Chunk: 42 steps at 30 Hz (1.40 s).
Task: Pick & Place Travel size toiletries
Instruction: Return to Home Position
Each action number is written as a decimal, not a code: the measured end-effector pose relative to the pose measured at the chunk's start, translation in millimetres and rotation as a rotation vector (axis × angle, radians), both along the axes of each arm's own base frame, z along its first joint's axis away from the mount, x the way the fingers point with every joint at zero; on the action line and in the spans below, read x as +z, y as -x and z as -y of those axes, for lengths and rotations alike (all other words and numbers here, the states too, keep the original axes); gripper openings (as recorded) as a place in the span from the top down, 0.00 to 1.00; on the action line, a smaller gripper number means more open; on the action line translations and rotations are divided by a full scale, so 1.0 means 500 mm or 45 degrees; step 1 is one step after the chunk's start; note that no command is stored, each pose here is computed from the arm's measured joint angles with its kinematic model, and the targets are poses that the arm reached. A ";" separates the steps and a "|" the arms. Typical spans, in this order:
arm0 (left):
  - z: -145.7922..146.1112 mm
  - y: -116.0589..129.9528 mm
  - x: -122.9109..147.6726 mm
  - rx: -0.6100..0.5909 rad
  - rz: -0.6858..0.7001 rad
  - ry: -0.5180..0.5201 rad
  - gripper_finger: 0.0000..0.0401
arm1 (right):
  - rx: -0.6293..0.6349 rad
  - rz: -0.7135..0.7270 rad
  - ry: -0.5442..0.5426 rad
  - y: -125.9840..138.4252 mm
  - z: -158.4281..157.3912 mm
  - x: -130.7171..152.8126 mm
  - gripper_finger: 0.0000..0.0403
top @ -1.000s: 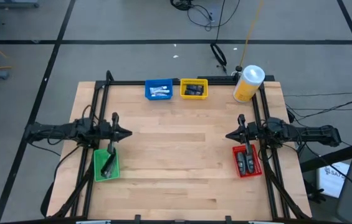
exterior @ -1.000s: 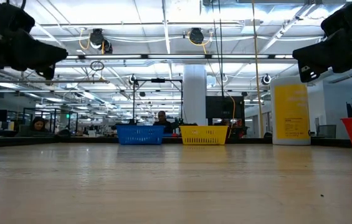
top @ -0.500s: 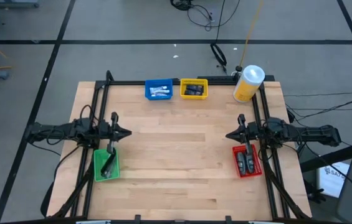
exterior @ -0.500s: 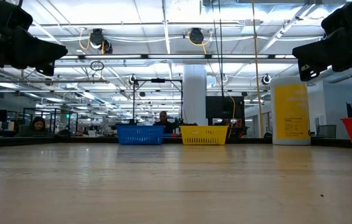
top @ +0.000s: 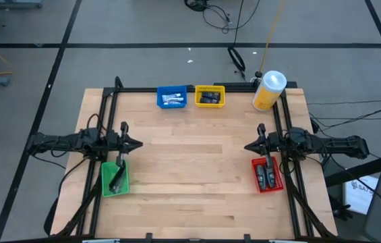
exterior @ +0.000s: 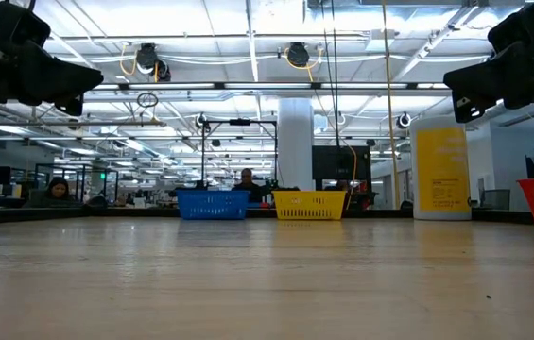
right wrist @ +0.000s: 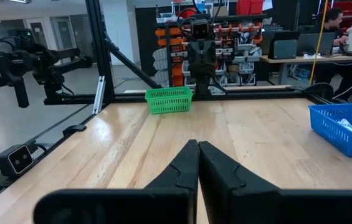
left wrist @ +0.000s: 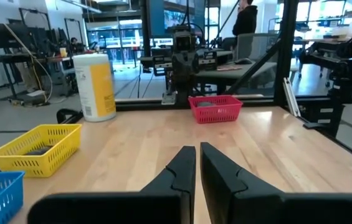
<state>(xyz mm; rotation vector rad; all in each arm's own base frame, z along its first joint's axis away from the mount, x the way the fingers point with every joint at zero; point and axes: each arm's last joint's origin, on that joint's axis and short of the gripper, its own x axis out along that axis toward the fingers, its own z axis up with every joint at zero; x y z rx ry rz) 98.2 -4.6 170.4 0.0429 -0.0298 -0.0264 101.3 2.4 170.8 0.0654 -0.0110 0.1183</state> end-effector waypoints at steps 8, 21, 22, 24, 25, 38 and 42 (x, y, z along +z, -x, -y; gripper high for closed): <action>0.000 0.000 0.001 0.000 0.009 0.001 0.94 | 0.000 0.000 0.000 0.000 0.000 0.000 0.99; 0.000 0.000 0.004 0.010 0.021 0.001 0.94 | -0.036 0.026 0.058 0.009 0.004 -0.002 0.99; 0.000 0.000 0.004 0.010 0.021 0.001 0.94 | -0.041 0.025 0.045 0.009 0.005 -0.002 0.99; 0.000 0.000 0.004 0.010 0.019 0.001 0.94 | -0.059 0.022 0.026 0.009 0.008 -0.002 0.99; 0.000 0.000 0.004 0.010 0.020 0.001 0.94 | -0.068 0.020 0.013 0.009 0.009 -0.002 0.99; 0.000 0.000 0.004 0.010 0.020 0.000 0.94 | -0.103 0.035 0.042 0.008 0.015 0.000 0.99; 0.000 0.000 0.004 0.010 0.020 0.001 0.94 | -0.099 0.056 0.038 0.008 0.015 0.003 0.99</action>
